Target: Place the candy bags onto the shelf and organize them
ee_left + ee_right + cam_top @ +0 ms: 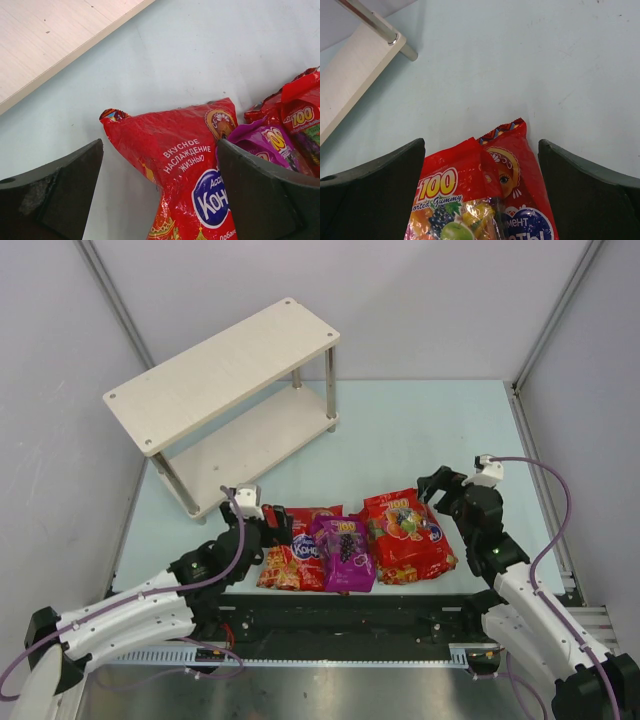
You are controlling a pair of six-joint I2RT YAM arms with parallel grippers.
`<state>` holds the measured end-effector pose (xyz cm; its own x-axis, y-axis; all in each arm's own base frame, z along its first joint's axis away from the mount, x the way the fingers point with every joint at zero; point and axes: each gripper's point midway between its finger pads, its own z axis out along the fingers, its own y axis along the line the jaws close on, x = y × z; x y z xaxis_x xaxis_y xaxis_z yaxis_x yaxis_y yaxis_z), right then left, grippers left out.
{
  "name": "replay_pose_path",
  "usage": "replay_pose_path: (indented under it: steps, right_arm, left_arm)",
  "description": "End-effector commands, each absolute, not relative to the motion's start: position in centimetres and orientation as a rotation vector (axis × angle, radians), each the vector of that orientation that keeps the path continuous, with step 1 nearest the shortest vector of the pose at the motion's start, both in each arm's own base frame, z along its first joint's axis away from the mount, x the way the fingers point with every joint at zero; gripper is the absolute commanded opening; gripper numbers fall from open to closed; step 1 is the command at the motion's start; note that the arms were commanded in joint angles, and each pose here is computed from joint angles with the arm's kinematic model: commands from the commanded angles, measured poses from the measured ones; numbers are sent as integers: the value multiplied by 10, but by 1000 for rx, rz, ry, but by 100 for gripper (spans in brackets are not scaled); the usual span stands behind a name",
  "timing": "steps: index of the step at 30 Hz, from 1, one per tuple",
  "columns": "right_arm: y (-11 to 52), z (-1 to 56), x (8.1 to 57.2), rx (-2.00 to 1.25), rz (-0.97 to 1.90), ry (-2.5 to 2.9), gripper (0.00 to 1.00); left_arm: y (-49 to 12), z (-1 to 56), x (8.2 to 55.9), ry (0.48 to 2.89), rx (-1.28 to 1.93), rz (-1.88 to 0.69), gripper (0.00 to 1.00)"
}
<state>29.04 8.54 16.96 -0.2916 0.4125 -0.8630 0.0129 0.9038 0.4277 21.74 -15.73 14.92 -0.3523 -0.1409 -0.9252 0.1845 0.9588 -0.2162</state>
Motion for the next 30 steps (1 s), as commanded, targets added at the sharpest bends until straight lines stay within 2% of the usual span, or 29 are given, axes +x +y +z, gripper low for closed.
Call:
replay_pose_path:
  steps: [1, 7, 15, 21, 23, 30]
  right_arm:
    - [77, 176, 295, 336, 364, 1796, 100]
    - [67, 172, 300, 384, 303, 1788, 100]
    - [76, 164, 302, 409, 368, 1830, 100]
    - [92, 144, 299, 338, 340, 1958, 100]
    - [97, 144, 297, 302, 327, 1969, 100]
    - [114, 153, 283, 225, 340, 1981, 100]
  left_arm:
    - [-153, 151, 219, 1895, -9, -318, 100]
    - [-148, 137, 218, 1957, -37, -257, 100]
    - [-147, 137, 212, 1917, -66, -348, 100]
    - [-168, 150, 215, 1925, 40, -382, 100]
    - [-178, 140, 217, 1973, 92, -355, 100]
    - [-214, 161, 222, 1939, 131, -454, 100]
